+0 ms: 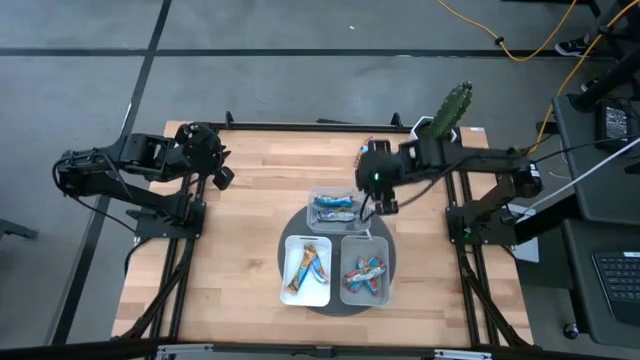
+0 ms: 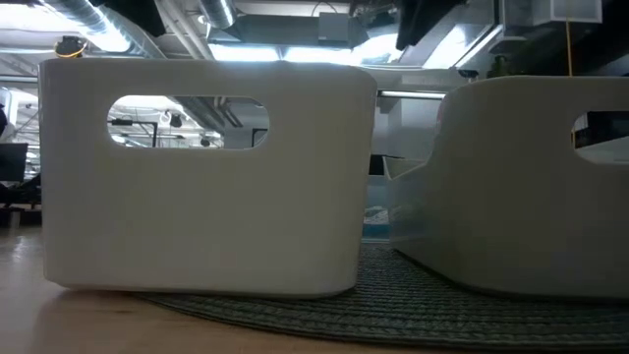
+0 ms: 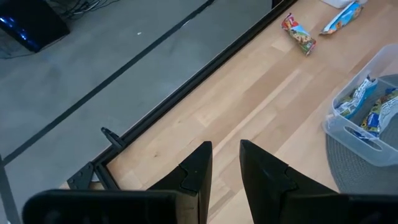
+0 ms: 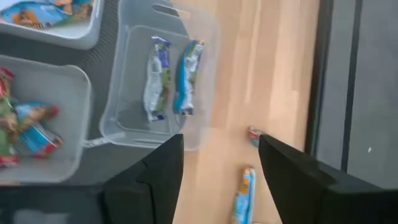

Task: Pick and place Granola Bars by type
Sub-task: Put the red chocolate chip in the grey bin

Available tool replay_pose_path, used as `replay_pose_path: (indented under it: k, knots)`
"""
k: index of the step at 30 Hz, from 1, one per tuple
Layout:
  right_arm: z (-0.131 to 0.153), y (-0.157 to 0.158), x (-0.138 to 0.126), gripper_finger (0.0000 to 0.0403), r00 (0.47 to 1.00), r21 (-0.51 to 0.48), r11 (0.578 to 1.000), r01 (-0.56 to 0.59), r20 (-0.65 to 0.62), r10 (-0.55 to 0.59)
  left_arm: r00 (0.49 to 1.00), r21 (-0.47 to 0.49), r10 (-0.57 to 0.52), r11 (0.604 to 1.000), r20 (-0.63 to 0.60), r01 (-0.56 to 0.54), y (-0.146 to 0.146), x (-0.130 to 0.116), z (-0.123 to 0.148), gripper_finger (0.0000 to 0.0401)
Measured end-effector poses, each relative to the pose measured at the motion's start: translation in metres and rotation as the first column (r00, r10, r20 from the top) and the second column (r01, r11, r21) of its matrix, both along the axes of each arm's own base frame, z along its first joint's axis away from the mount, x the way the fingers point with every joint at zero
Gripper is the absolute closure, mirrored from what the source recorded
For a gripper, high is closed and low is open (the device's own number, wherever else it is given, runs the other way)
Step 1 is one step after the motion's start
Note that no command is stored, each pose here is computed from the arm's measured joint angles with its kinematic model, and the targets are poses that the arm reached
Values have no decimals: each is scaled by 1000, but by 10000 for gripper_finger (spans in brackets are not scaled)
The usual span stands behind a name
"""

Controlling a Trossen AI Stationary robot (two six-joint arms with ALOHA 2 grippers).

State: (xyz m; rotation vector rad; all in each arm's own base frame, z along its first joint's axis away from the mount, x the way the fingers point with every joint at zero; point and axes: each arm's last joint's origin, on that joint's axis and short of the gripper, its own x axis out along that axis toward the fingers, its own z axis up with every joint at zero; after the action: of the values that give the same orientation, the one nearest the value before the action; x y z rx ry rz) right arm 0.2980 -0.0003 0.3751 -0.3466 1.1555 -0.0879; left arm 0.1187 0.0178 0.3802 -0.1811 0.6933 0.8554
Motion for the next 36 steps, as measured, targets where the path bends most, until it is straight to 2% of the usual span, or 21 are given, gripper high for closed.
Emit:
replay_pose_path:
  k: [4, 13, 21, 28, 31, 36]
  knots:
    - [7, -27, -3, 193, 1000, 29, 1000, -9, -5, 10, 1000, 2, 16, 1000, 10, -16, 0, 0, 0, 327]
    - [9, -105, -21, 193, 997, 52, 995, 81, 2, -82, 999, 11, 34, 999, 19, -35, 1, 0, 0, 327]
    - [10, -161, -33, 193, 998, -45, 999, 10, 57, -7, 996, 6, 75, 997, 50, -76, 1, -1, 1, 327]
    - [-14, -196, -26, 193, 997, -68, 994, -81, -19, 80, 995, 5, 86, 996, 58, -86, 1, -1, 1, 327]
    - [-34, -212, -18, 193, 994, -9, 995, -99, -44, 99, 994, 8, 88, 996, 58, -89, 1, -1, 1, 327]
    - [-77, -239, -4, 193, 990, 84, 994, -66, -122, 76, 994, 5, 93, 996, 62, -93, 1, -1, 1, 327]
